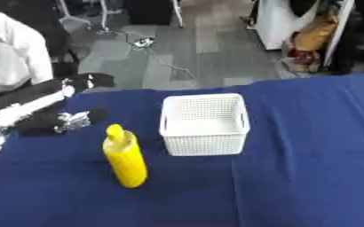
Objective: Pick up objects on the table and place them in the box.
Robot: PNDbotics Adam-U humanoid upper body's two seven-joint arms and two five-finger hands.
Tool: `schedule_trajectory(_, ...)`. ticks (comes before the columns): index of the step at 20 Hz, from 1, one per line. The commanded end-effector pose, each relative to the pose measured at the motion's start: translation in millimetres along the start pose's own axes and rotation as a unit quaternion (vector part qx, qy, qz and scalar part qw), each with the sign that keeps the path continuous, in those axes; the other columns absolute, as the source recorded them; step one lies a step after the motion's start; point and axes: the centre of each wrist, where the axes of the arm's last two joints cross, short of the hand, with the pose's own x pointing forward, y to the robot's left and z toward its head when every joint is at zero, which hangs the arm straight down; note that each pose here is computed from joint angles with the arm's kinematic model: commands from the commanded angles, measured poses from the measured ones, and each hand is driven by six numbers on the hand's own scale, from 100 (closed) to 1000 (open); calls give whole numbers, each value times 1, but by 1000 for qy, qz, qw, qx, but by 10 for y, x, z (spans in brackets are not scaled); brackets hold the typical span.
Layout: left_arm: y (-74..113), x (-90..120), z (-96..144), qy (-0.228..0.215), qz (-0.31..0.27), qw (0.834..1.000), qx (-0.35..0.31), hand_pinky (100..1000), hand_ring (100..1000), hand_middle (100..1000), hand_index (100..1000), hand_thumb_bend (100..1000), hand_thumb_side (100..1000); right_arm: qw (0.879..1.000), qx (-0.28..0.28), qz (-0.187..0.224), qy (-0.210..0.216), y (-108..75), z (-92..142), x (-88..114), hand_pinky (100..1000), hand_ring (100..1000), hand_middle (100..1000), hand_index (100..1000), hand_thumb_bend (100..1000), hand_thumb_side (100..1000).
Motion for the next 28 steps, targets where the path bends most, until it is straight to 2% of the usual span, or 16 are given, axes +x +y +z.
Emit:
schedule_trajectory(1, 117, -48, 15, 6, -19, 1000, -22, 1000, 983, 1000, 980, 623, 1000, 1000, 10, 4, -7, -23, -59, 29, 277, 369, 476, 663, 100, 961)
schedule_trajectory(6, 87, -138, 13, 20, -19, 998, -55, 1000, 988, 1000, 982, 661, 1000, 1000, 9, 2, -8, -14, -66, 24, 277, 369, 475, 662, 100, 961)
schedule_trajectory(17, 45, -144, -32, 16, -18, 996, -90, 1000, 989, 1000, 981, 763, 1000, 1000, 8, 0, -10, -9, -79, 21, 277, 369, 476, 663, 100, 962)
schedule_trajectory(28, -40, -213, -70, 28, -17, 993, -114, 1000, 991, 1000, 981, 805, 1000, 1000, 8, -1, -11, -6, -81, 19, 278, 370, 476, 664, 100, 963)
